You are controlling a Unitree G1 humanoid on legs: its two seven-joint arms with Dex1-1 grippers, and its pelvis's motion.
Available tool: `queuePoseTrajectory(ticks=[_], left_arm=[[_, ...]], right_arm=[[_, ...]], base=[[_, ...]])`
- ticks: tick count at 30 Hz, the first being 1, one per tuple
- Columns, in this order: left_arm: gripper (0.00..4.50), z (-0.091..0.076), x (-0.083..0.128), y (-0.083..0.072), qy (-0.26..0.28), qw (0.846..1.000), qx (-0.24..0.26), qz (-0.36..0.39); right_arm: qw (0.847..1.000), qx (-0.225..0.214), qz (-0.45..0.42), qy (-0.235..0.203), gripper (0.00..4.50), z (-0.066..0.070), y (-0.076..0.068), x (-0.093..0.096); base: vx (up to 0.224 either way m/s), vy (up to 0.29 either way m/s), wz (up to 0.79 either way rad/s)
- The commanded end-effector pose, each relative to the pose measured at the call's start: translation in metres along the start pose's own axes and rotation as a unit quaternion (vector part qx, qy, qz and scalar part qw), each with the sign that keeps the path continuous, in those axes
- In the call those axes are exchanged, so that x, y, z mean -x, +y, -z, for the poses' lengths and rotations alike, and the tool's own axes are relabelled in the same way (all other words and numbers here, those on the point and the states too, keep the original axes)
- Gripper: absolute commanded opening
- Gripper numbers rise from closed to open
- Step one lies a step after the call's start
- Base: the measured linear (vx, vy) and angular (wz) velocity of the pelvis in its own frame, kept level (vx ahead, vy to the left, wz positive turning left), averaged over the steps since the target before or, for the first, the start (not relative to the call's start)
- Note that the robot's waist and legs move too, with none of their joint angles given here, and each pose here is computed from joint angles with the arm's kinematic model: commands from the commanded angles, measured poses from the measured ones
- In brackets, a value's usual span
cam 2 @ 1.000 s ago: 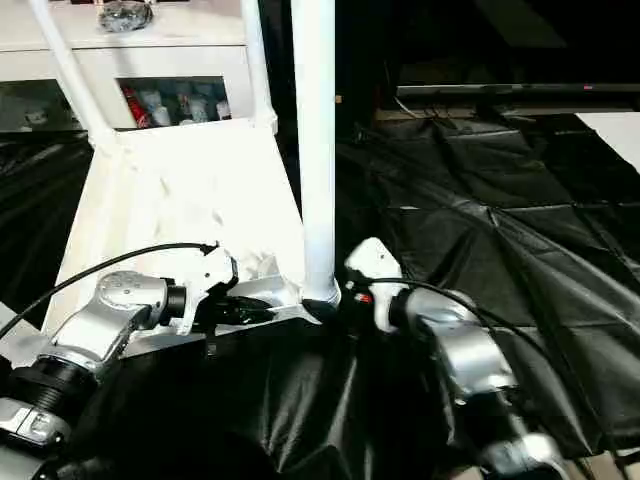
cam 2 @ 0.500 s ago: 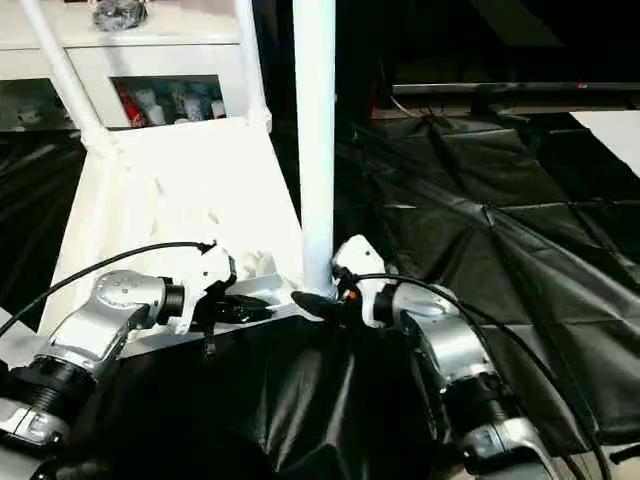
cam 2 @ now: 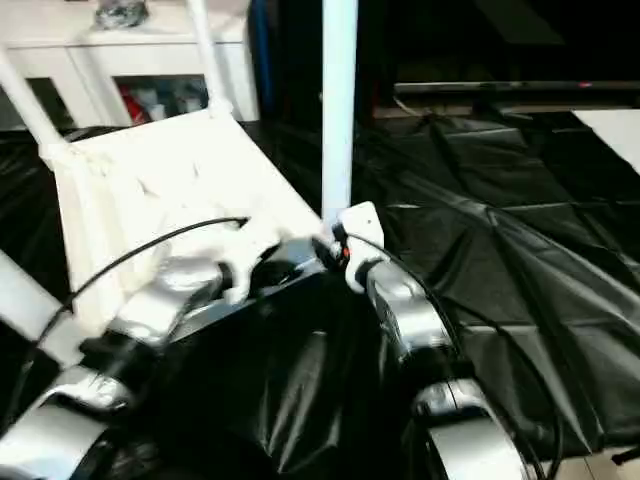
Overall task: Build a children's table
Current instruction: Rotate leg to tighten
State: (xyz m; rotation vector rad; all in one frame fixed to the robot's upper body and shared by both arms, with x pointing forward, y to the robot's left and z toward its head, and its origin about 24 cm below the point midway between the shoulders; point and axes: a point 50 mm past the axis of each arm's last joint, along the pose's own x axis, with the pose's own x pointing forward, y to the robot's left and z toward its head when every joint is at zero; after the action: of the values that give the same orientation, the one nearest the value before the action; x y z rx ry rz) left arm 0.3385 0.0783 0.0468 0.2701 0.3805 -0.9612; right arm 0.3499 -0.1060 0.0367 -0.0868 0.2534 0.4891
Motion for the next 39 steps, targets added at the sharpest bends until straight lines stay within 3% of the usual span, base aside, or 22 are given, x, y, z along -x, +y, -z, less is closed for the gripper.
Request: queuePoseTrajectory(ticks=[1, 3, 6, 12, 15, 20, 24, 28, 39], left_arm=[[0.00, -0.020, -0.014, -0.008, -0.047, 0.999, -0.016, -0.006], [0.00, -0.016, -0.010, -0.007, -0.046, 0.999, -0.021, 0.005], [0.00, -0.013, -0.005, -0.006, -0.047, 0.998, -0.023, 0.020], [0.00, 0.004, 0.016, -0.007, -0.041, 0.994, -0.032, 0.095], [0.00, 0.016, 0.035, -0.002, -0.029, 0.989, -0.029, 0.139], [0.00, 0.023, 0.049, -0.001, -0.018, 0.983, -0.028, 0.180], [0.00, 0.029, 0.062, 0.000, 0.000, 0.976, -0.033, 0.217], [0.00, 0.031, 0.072, 0.002, 0.015, 0.969, -0.031, 0.243], [0.00, 0.032, 0.076, 0.002, 0.016, 0.968, -0.021, 0.251]], right_arm=[[0.992, -0.017, -0.124, -0.010, 3.31, 0.000, 0.055, -0.013], [0.991, -0.030, -0.131, -0.022, 3.45, -0.004, 0.051, -0.011], [0.990, -0.016, -0.139, -0.025, 3.72, -0.005, 0.048, -0.010], [0.984, 0.038, -0.172, -0.020, 3.94, -0.004, 0.029, 0.001], [0.967, 0.078, -0.243, -0.006, 3.94, -0.001, 0.015, 0.016], [0.951, 0.084, -0.296, -0.001, 3.94, -0.002, 0.009, 0.027], [0.931, 0.090, -0.354, 0.017, 3.94, 0.000, 0.008, 0.037], [0.917, 0.090, -0.387, 0.031, 3.55, 0.002, 0.008, 0.042], [0.906, 0.079, -0.413, 0.041, 2.77, 0.004, 0.013, 0.045]], base=[[0.000, 0.000, 0.00], [0.000, 0.000, 0.00], [0.000, 0.000, 0.00], [0.000, 0.000, 0.00], [0.000, 0.000, 0.00], [0.000, 0.000, 0.00], [0.000, 0.000, 0.00], [0.000, 0.000, 0.00], [0.000, 0.000, 0.00]])
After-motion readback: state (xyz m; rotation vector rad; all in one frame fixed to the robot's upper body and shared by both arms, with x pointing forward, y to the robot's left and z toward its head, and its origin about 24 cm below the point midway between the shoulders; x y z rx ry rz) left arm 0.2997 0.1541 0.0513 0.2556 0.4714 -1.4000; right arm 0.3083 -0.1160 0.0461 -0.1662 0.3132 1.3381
